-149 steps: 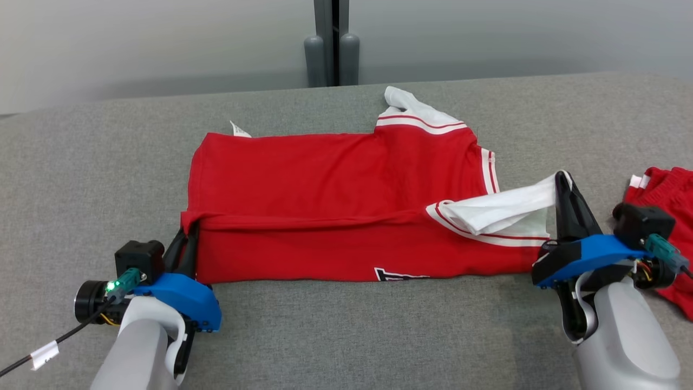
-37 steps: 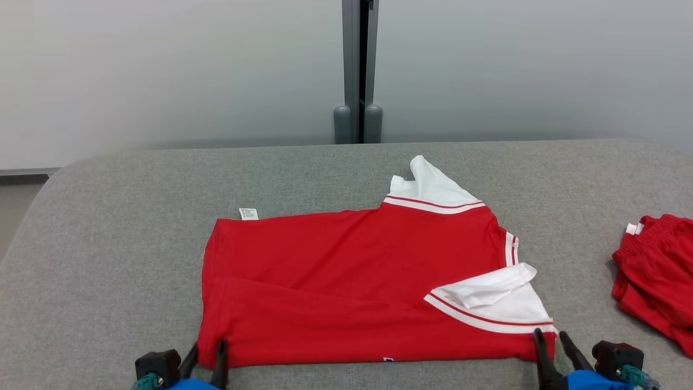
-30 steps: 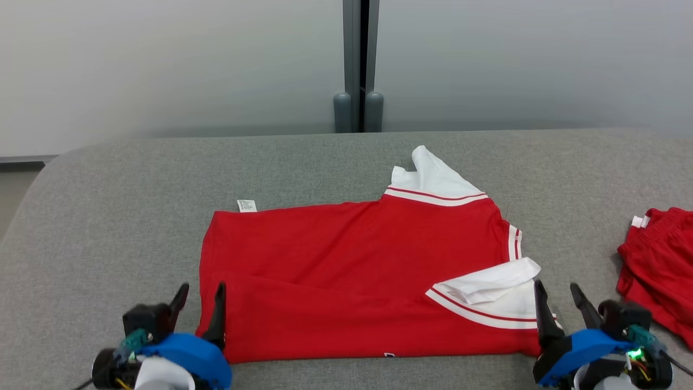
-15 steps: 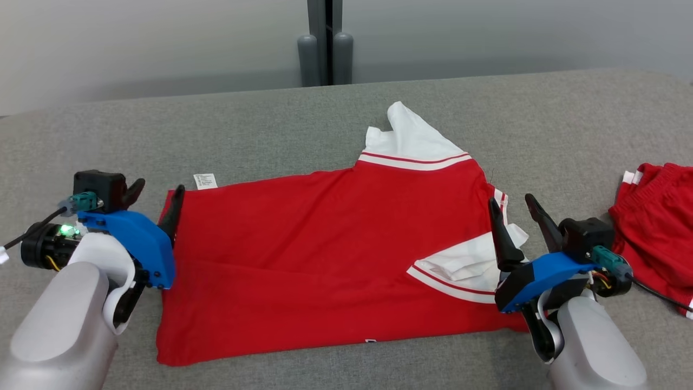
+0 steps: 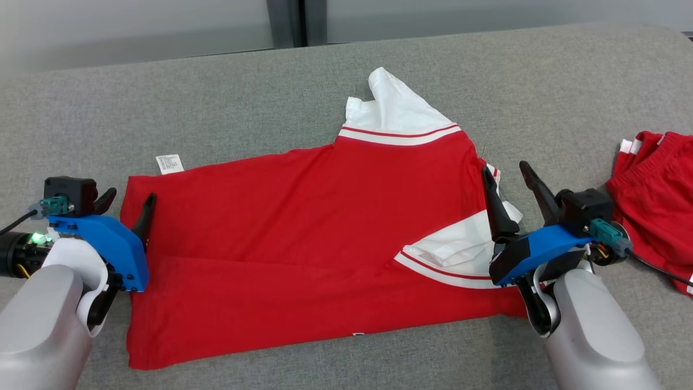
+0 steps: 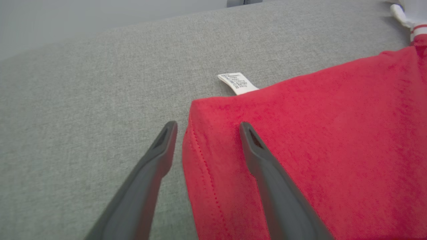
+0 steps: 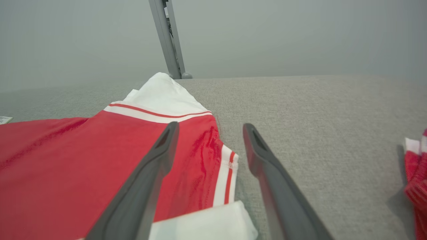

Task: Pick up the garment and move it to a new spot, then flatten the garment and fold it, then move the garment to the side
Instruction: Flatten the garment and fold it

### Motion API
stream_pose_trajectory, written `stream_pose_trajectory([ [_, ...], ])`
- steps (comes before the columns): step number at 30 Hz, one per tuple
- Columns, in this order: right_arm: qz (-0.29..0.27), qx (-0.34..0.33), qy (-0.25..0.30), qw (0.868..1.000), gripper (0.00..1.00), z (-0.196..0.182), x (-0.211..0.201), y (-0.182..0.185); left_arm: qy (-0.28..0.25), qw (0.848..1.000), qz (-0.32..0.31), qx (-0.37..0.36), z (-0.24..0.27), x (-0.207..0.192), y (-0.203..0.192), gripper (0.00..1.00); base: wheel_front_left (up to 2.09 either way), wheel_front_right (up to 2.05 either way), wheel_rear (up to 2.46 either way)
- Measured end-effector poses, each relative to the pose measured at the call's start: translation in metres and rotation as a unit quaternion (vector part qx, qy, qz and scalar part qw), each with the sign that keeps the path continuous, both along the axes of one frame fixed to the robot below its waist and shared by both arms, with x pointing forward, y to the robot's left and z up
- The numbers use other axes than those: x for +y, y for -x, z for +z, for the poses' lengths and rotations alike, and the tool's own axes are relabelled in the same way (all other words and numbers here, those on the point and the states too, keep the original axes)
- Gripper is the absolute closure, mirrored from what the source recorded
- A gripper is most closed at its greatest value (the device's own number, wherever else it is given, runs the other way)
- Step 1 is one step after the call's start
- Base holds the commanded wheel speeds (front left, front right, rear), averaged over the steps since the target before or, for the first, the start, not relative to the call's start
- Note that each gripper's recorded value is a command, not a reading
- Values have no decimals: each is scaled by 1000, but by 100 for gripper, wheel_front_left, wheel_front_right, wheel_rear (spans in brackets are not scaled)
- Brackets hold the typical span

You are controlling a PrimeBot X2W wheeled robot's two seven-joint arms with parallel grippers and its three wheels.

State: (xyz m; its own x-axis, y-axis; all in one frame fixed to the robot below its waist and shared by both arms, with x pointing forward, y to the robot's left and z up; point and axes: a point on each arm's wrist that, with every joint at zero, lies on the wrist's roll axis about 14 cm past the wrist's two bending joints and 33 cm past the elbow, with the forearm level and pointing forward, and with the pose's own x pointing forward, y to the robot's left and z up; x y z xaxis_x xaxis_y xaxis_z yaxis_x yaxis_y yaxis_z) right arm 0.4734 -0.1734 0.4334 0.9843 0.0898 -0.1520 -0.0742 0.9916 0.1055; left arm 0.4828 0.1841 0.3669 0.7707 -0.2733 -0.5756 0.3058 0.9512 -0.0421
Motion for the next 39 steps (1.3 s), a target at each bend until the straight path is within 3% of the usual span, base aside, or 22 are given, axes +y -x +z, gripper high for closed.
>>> stream_pose_trajectory([
  [6,6,3,8,1000,0,-1,2,-16,-2,1000,-5,26,-19,-2,1,3,0,0,0],
  [7,10,5,12,1000,0,-2,3,-19,-2,1000,-5,29,-21,-2,0,22,0,0,0],
  [8,12,8,16,1000,0,-2,4,-22,-6,999,-9,34,-24,-3,1,76,0,0,0],
  [9,14,10,18,1000,0,-2,5,-27,-10,999,-14,35,-25,-3,0,100,0,0,0],
  [23,45,53,79,994,0,5,27,-107,16,999,-31,12,-28,-11,-8,100,0,0,0],
  [33,56,152,136,977,0,-33,48,-156,40,998,-43,-5,-30,-20,-11,100,0,0,0],
  [39,74,214,152,962,0,-72,66,-161,47,998,-40,-7,-34,-18,-11,100,0,0,0],
])
